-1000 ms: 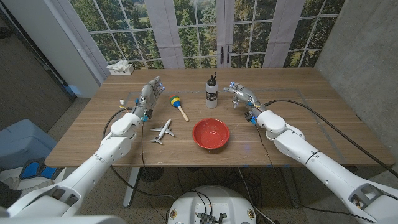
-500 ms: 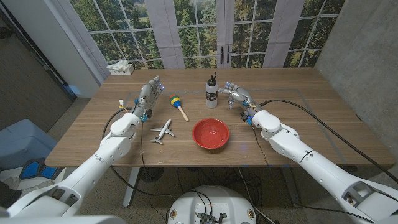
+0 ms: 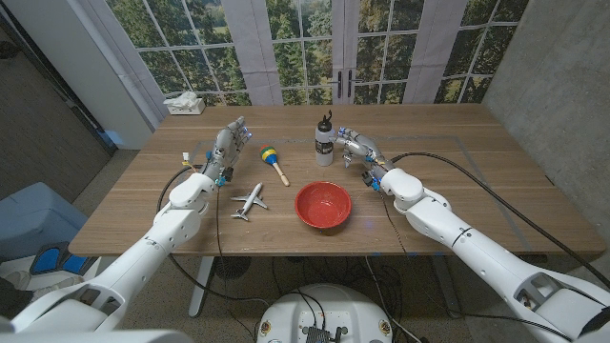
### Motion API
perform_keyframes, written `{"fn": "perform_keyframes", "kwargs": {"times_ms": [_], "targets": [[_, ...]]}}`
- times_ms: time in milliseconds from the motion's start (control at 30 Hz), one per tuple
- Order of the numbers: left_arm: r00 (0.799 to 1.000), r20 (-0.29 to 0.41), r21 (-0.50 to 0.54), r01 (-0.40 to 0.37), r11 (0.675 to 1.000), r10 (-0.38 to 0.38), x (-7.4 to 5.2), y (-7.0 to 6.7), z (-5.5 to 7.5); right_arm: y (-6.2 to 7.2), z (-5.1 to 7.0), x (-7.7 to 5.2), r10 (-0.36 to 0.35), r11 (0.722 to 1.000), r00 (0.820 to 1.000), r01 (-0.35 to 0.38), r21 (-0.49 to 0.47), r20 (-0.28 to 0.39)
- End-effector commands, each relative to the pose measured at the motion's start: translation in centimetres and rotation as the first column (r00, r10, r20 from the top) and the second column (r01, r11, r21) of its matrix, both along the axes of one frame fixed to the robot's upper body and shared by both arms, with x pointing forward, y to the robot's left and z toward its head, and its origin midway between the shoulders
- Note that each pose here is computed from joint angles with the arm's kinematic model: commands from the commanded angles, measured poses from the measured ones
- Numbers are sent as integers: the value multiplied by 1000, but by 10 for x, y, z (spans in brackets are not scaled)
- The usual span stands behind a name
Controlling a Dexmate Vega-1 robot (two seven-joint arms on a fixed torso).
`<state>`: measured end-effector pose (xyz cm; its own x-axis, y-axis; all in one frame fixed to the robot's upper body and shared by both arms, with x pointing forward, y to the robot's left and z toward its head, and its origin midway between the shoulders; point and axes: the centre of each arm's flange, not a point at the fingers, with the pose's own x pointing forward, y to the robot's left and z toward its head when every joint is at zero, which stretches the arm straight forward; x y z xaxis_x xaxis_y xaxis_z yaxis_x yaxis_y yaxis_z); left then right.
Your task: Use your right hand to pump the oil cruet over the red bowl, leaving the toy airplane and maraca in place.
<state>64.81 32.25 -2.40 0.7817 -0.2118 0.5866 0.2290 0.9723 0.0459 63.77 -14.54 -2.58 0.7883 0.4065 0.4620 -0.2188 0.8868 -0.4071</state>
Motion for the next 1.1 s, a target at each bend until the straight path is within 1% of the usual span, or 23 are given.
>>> {"fn": "perform_keyframes", "kwargs": {"times_ms": [33, 67, 300, 367, 600, 633, 900, 933, 1100], "targets": [[1000, 0, -1, 1, 1000, -1, 1, 0, 1, 15, 1, 5, 23, 1000, 1000, -23, -11, -2], [1000, 0, -1, 0, 1000, 0, 1, 1, 1, 16, 1, 6, 33, 999, 999, -33, -24, -9], [1000, 0, -1, 1, 1000, -1, 1, 2, 1, 25, 1, 7, 32, 999, 999, -32, -38, -6], [1000, -1, -1, 1, 1000, -1, 2, 2, 1, 27, 3, 9, 52, 996, 998, -53, -65, -16], [1000, 0, 0, 2, 1000, -2, 2, 3, 1, 34, 2, 12, 43, 997, 999, -44, -71, -17], [1000, 0, -1, 2, 1000, -2, 2, 3, 1, 34, 2, 13, 44, 995, 999, -45, -83, -23], [1000, -4, 1, 2, 1000, -2, 2, 4, 1, 40, -2, 23, 26, 997, 999, -29, -72, -35], [1000, -4, 1, 2, 1000, -2, 2, 4, 1, 41, -3, 25, 32, 997, 998, -35, -64, -45], [1000, -5, 3, 1, 1000, -1, 2, 4, 2, 44, -8, 31, 7, 998, 998, -11, -63, -69]]}}
